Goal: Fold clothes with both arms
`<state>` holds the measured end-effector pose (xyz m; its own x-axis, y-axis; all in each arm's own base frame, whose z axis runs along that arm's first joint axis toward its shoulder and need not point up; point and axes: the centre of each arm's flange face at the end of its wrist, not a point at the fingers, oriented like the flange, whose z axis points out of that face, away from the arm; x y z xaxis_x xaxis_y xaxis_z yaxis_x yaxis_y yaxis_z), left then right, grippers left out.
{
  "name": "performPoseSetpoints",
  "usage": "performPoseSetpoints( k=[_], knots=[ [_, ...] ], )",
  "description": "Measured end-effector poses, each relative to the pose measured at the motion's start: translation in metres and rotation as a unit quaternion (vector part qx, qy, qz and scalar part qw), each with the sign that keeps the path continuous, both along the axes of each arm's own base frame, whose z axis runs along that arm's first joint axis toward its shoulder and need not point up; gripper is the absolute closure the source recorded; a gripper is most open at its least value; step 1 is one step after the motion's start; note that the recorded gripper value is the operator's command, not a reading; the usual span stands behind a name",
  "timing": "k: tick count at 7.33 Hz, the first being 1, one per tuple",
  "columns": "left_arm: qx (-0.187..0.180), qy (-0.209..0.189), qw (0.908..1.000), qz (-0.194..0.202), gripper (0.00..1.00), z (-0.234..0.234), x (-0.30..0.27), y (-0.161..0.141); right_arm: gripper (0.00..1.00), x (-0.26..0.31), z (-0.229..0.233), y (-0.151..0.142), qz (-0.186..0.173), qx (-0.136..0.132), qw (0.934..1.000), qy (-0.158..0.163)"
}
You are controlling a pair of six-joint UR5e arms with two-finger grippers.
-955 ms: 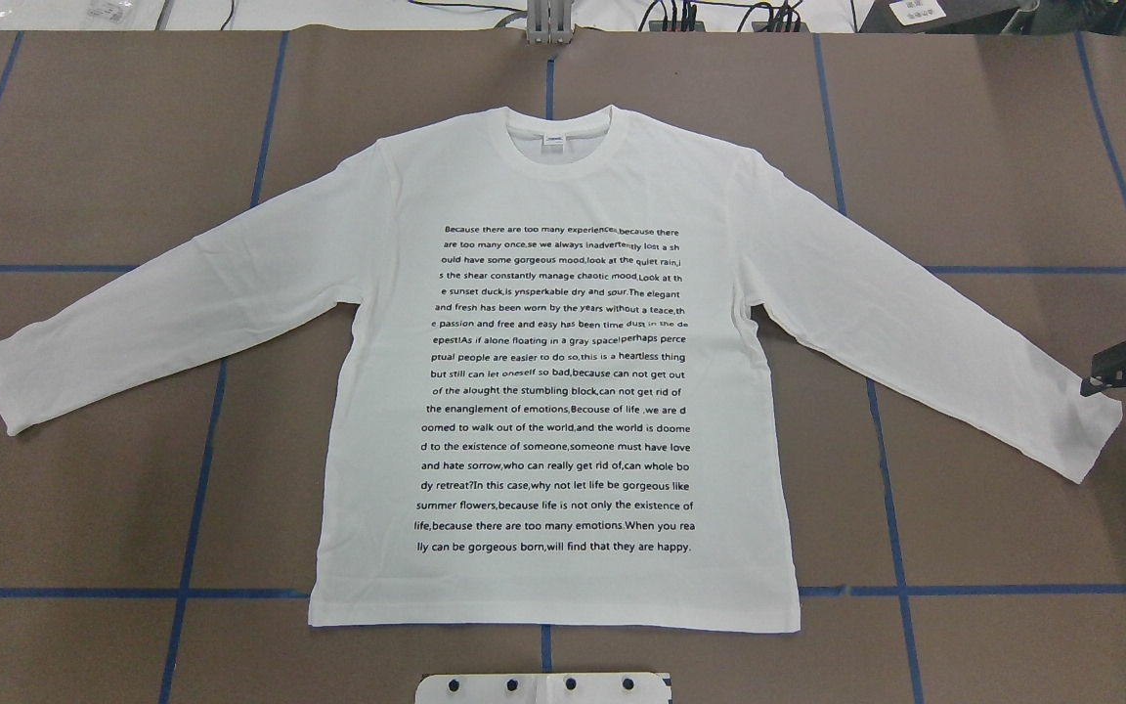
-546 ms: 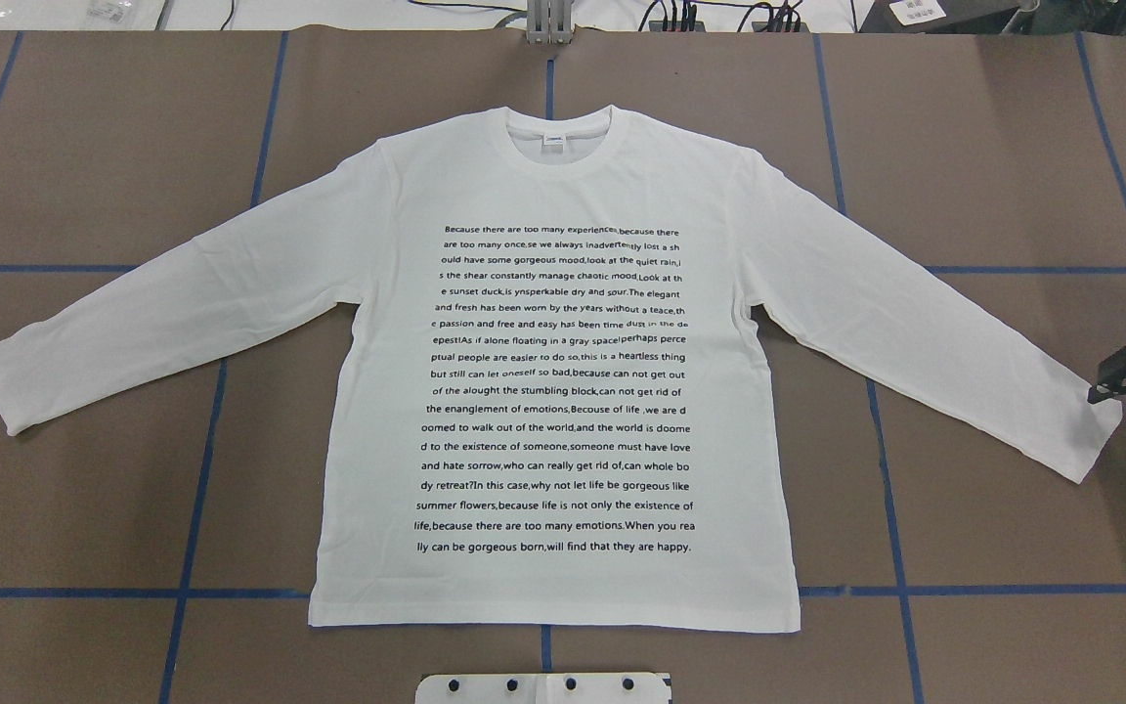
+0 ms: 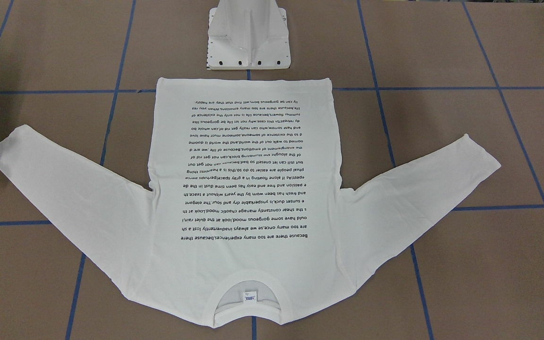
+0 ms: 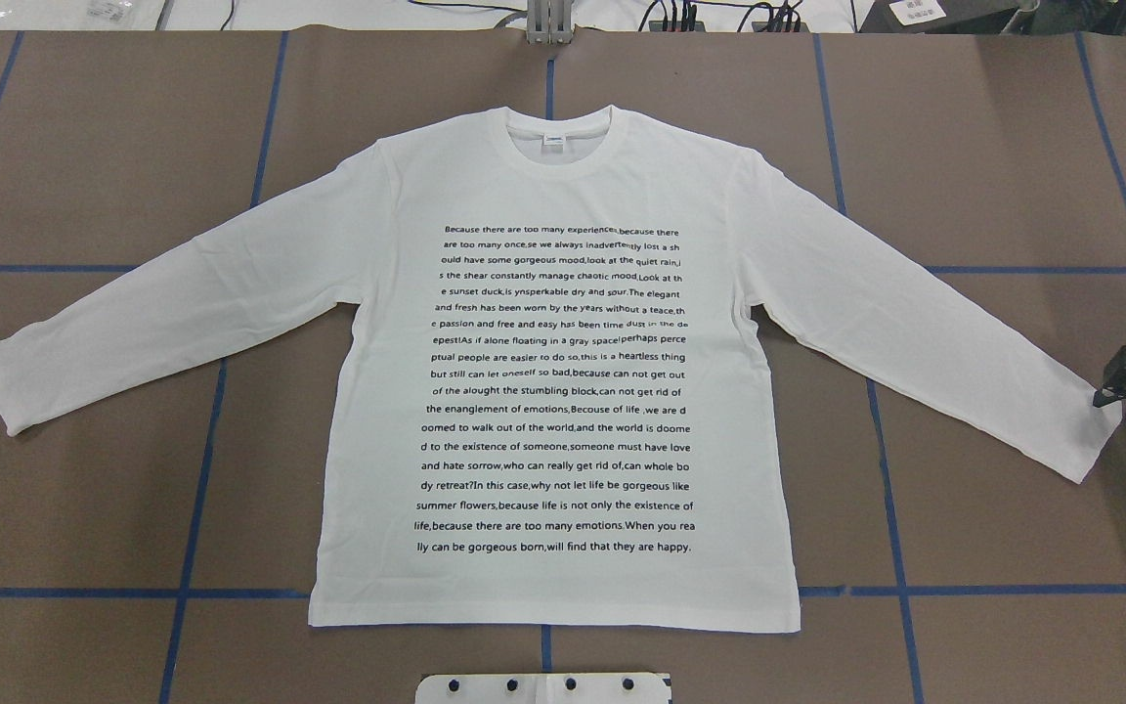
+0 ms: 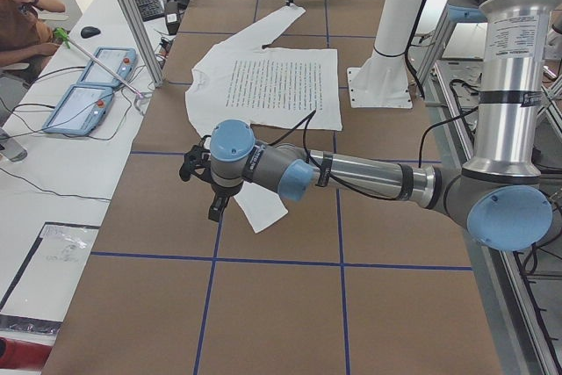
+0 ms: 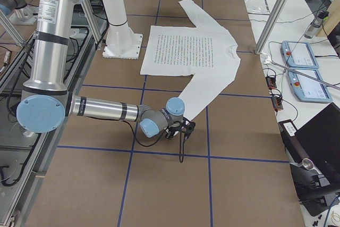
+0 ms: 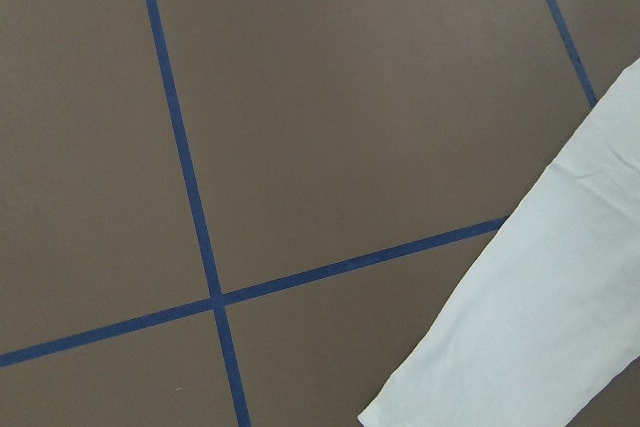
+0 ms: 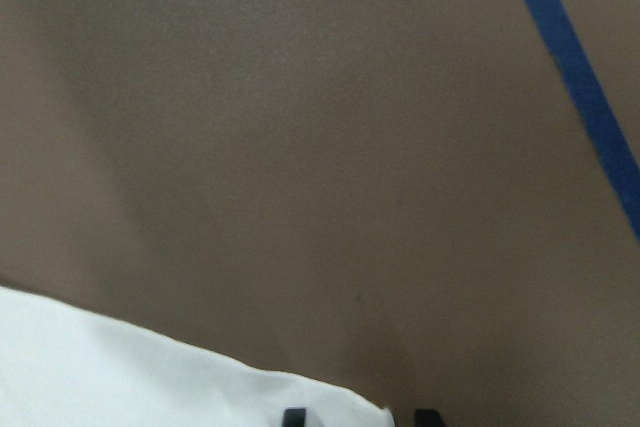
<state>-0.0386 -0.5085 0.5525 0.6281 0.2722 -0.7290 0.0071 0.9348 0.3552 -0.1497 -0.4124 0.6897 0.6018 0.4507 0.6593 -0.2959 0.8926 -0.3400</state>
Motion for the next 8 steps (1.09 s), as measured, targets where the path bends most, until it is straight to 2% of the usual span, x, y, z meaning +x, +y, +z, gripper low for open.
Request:
performPoseSetpoints(
  k=[2,4,6,8],
  knots=[
    [0.002,-0.001,1.0000,0.001,0.00,0.000,0.000,0.000,1.00,-0.002,-0.004,-0.003,-0.001,0.000,1.0000,-0.006],
    [0.003,0.000,1.0000,0.001,0.00,-0.001,0.000,0.001,1.00,0.003,-0.026,-0.002,-0.002,0.007,0.9996,-0.028],
    [0.002,0.001,1.0000,0.001,0.00,-0.001,0.000,0.001,1.00,0.013,-0.074,-0.007,0.008,0.022,0.9977,-0.064],
    [0.003,0.001,1.0000,0.001,0.00,-0.001,0.000,0.002,1.00,-0.005,-0.144,-0.045,0.046,0.019,0.9937,-0.101]
  ],
)
